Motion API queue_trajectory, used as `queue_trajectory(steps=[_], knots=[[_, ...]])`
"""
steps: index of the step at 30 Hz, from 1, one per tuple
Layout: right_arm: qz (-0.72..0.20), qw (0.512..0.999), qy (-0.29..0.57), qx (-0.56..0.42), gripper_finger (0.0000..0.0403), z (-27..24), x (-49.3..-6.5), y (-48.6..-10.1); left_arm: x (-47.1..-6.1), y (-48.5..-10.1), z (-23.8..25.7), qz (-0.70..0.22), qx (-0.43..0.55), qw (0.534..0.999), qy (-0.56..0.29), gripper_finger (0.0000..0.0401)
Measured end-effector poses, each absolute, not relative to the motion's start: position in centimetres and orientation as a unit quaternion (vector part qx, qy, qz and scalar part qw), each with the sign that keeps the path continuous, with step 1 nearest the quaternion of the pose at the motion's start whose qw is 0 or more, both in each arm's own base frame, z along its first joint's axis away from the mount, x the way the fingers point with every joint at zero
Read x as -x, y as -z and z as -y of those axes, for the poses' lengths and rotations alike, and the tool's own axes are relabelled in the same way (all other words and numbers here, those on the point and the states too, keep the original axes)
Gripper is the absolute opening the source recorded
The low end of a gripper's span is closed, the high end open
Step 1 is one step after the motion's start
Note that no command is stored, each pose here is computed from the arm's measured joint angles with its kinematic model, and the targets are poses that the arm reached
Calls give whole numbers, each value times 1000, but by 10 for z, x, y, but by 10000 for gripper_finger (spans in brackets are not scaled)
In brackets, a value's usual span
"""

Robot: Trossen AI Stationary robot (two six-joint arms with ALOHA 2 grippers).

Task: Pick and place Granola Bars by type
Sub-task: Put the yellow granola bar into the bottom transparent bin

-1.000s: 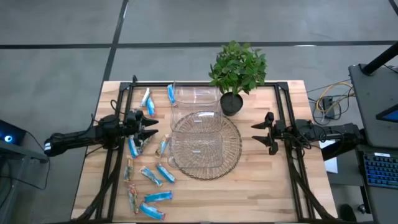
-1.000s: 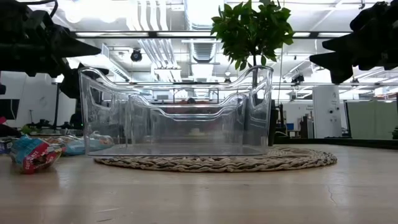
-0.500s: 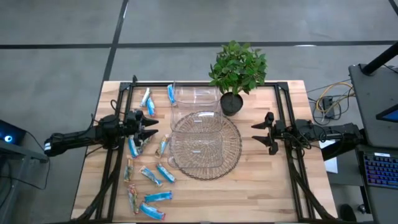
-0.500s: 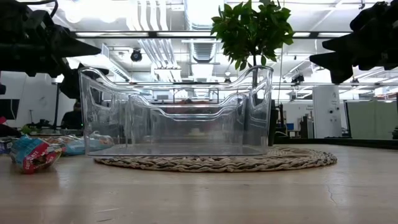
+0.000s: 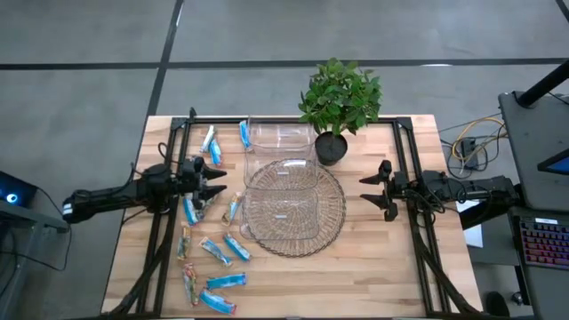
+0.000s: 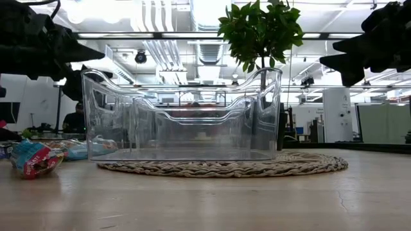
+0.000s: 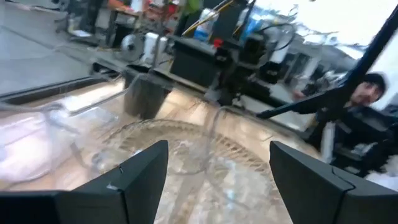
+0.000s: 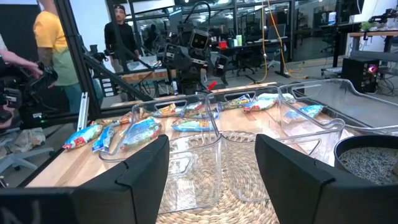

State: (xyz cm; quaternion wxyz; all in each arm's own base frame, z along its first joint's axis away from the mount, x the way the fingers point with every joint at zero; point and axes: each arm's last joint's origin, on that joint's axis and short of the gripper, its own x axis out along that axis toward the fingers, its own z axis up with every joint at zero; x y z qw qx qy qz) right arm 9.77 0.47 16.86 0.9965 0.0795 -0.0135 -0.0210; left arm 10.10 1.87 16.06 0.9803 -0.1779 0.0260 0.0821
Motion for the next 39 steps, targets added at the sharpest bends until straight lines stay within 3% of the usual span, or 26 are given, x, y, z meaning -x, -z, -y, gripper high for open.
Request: queue_trajectory(steps=[4, 22, 32, 39], knots=[[14, 997, 21, -79, 226, -5, -98, -169, -101, -167, -19, -48, 163, 982, -86, 261], [14, 997, 21, -79, 229, -5, -98, -169, -135, -268, -38, -85, 131, 974, -164, 261], [14, 997, 21, -79, 227, -5, -98, -169, -163, -317, -54, -135, 4, 949, -286, 261], [13, 997, 21, -79, 227, -5, -98, -168, -176, -338, -63, -127, 0, 923, -363, 261]])
